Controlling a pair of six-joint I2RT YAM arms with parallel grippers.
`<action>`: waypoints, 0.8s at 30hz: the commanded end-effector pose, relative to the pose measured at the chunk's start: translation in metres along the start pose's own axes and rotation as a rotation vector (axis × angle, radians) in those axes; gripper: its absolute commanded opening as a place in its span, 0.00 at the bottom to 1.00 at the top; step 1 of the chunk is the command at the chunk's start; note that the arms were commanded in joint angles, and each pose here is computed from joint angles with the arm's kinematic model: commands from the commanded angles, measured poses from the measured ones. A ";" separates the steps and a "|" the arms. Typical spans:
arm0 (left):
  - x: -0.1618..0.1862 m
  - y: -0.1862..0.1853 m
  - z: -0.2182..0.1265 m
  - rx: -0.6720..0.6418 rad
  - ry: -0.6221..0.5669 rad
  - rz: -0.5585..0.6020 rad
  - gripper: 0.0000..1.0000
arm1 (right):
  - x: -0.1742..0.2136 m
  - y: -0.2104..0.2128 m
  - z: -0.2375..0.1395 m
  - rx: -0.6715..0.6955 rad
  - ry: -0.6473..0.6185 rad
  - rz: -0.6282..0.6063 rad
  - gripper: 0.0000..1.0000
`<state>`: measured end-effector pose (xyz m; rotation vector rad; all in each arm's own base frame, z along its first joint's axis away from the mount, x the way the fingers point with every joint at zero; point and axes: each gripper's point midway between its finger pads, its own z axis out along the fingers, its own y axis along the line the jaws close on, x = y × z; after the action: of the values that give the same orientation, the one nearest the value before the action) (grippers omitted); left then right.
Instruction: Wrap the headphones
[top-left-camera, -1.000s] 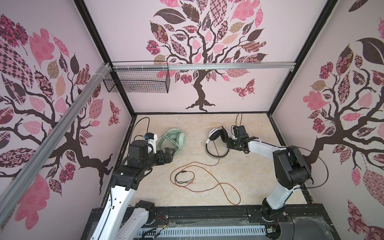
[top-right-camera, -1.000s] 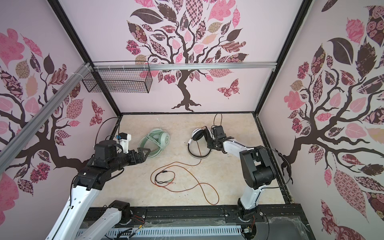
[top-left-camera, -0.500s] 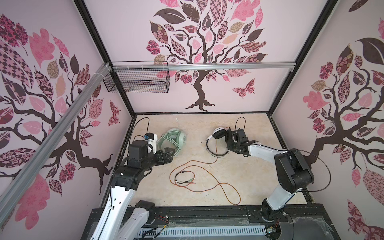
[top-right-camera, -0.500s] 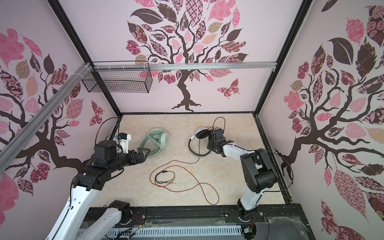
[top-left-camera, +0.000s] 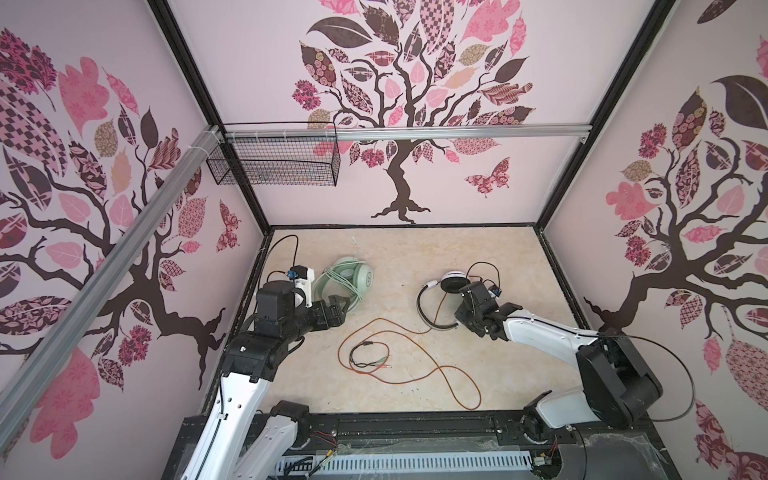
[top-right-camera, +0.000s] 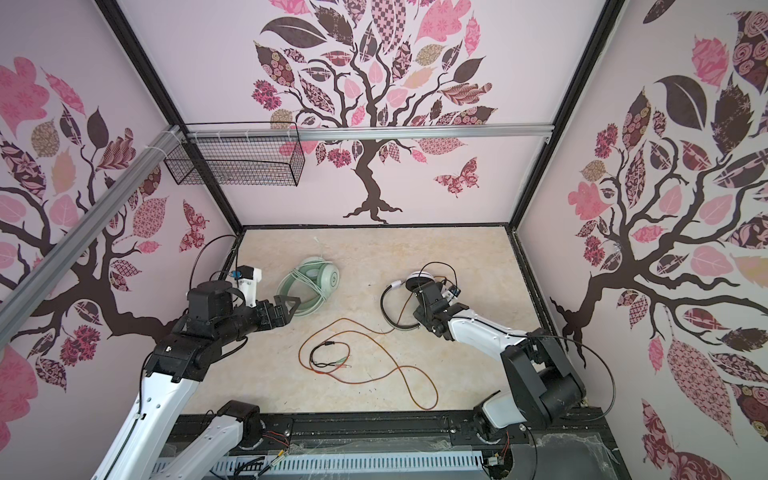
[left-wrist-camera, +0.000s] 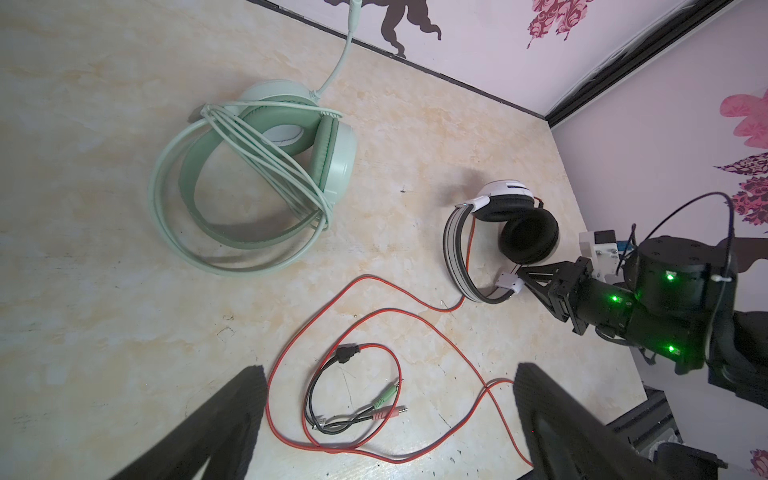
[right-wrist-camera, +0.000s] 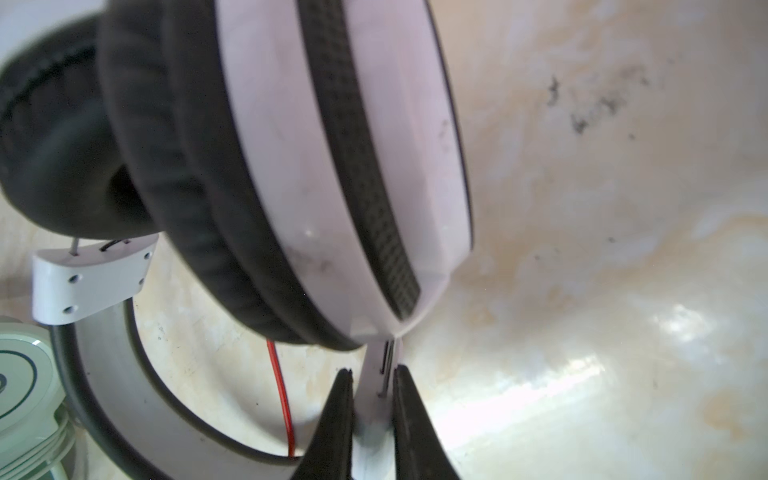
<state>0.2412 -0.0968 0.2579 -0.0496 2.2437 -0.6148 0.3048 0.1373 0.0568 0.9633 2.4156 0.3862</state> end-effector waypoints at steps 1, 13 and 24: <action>0.004 0.004 0.002 -0.017 0.010 0.017 0.96 | 0.007 -0.004 -0.015 0.005 -0.014 0.136 0.08; 0.004 0.006 0.001 -0.027 0.005 0.020 0.96 | 0.039 0.014 -0.020 -0.049 0.019 0.286 0.10; 0.007 0.008 0.008 -0.034 0.036 0.011 0.96 | 0.078 0.054 -0.008 -0.029 0.124 0.299 0.28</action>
<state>0.2460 -0.0941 0.2473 -0.0648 2.2855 -0.5794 0.2804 0.2182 0.0614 1.2937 2.3576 0.5807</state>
